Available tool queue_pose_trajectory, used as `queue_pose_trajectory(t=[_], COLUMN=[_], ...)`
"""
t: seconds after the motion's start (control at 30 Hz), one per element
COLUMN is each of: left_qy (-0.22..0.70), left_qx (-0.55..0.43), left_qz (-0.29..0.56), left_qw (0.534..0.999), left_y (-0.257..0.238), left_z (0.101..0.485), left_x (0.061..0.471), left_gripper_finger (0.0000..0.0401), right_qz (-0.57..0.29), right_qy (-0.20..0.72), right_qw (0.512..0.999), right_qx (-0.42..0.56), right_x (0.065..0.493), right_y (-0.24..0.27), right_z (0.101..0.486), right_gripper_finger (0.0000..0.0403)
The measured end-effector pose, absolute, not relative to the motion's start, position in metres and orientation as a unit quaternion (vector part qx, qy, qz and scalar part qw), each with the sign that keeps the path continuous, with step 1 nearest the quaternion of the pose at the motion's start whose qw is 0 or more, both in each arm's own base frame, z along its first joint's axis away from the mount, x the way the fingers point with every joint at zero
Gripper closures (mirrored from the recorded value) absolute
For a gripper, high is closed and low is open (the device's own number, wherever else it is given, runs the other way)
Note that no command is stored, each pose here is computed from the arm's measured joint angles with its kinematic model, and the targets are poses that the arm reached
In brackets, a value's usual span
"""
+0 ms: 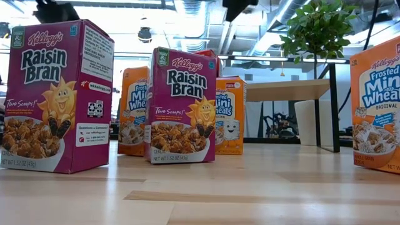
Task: Stack cereal on shelf
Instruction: Put the red cereal box on the shelf aligned with the other red cereal boxes
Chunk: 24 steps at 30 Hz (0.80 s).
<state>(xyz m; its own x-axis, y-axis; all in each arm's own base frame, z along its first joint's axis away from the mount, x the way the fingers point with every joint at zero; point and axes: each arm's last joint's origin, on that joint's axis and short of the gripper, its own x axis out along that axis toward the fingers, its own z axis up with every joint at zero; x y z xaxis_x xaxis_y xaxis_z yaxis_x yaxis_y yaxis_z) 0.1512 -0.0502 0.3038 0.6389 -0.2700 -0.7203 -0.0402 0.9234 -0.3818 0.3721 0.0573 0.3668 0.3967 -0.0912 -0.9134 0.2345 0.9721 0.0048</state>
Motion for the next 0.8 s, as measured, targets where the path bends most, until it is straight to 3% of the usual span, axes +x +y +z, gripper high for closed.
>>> queue_pose_trajectory(t=[0.23,0.47,0.6,0.8], left_qy=[0.442,0.406,0.395,0.359], left_qx=[-0.170,-0.099,-0.072,-0.065], left_qz=[-0.052,0.003,-0.015,-0.009], left_qw=[0.879,0.909,0.916,0.931], left_y=[-0.077,-0.082,-0.085,-0.086], left_z=[0.294,0.287,0.281,0.276], left_x=[0.146,0.142,0.145,0.151], left_gripper_finger=[0.0157,0.0157,0.0156,0.0120], right_qz=[-0.107,-0.151,-0.149,-0.140], right_qy=[0.549,0.530,0.537,0.540], right_qw=[0.826,0.832,0.828,0.828], right_qx=[0.072,0.072,0.065,0.049], right_x=[0.363,0.358,0.355,0.353], right_y=[0.087,0.101,0.106,0.110], right_z=[0.366,0.366,0.366,0.365], right_gripper_finger=[0.0179,0.0176,0.0177,0.0176])
